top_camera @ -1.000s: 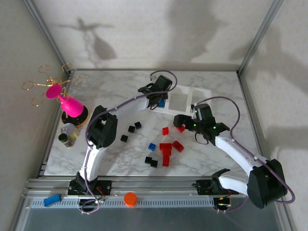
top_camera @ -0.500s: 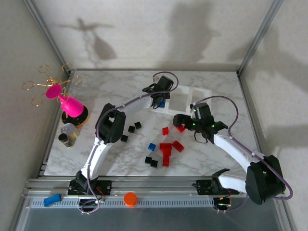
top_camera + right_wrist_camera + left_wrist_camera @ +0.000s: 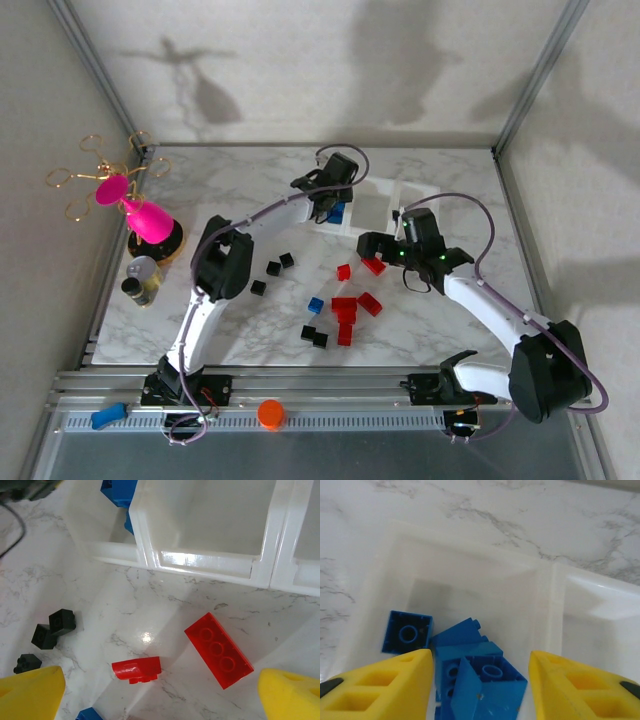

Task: Sort the legos into containers by color
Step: Place the lego in the container, then pick up the lego from the middle-left of the table.

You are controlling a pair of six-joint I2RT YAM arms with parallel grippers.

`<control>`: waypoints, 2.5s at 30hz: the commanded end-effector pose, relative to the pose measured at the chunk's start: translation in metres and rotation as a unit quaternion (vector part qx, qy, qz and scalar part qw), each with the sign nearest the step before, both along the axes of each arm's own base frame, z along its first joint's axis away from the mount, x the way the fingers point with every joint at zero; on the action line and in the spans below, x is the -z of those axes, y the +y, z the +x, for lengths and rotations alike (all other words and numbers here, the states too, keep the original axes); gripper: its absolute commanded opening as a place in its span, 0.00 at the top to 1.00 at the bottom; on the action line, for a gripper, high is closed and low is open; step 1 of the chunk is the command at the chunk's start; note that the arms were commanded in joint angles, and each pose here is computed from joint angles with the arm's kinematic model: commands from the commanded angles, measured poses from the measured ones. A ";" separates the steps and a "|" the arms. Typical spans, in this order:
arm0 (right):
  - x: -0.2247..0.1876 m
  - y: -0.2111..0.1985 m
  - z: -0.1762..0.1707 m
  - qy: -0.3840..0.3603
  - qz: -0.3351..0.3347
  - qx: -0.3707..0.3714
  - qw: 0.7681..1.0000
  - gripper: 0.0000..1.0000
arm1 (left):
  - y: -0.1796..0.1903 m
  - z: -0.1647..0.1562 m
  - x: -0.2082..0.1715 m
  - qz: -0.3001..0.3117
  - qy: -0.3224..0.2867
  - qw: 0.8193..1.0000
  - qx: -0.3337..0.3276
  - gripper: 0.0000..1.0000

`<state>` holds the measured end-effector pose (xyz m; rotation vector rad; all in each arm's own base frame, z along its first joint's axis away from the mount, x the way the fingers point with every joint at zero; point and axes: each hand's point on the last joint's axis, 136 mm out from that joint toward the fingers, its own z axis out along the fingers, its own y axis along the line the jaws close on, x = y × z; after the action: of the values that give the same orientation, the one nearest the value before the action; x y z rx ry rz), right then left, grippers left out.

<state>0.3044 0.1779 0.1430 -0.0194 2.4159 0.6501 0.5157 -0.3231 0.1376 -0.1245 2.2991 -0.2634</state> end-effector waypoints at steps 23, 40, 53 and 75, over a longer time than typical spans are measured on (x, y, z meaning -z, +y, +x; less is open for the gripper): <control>0.034 0.036 -0.066 0.054 0.002 -0.081 0.995 0.01 | 0.061 -0.208 0.031 -0.013 0.083 0.996 0.041 0.42; 0.046 0.022 -0.069 0.052 -0.038 -0.050 0.997 0.01 | 0.033 -0.269 0.095 0.048 0.175 0.979 0.095 0.42; 0.042 0.018 -0.064 0.045 -0.051 -0.041 0.997 0.01 | 0.045 -0.285 0.119 0.067 0.199 0.973 0.090 0.48; 0.034 0.016 -0.062 0.037 -0.053 -0.035 0.997 0.01 | 0.051 -0.283 0.113 0.083 0.186 0.975 0.085 0.66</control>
<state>0.2395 0.1929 0.0949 -0.1311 2.5582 0.5596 0.2337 -0.2809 0.0198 0.1195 2.7070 -0.2015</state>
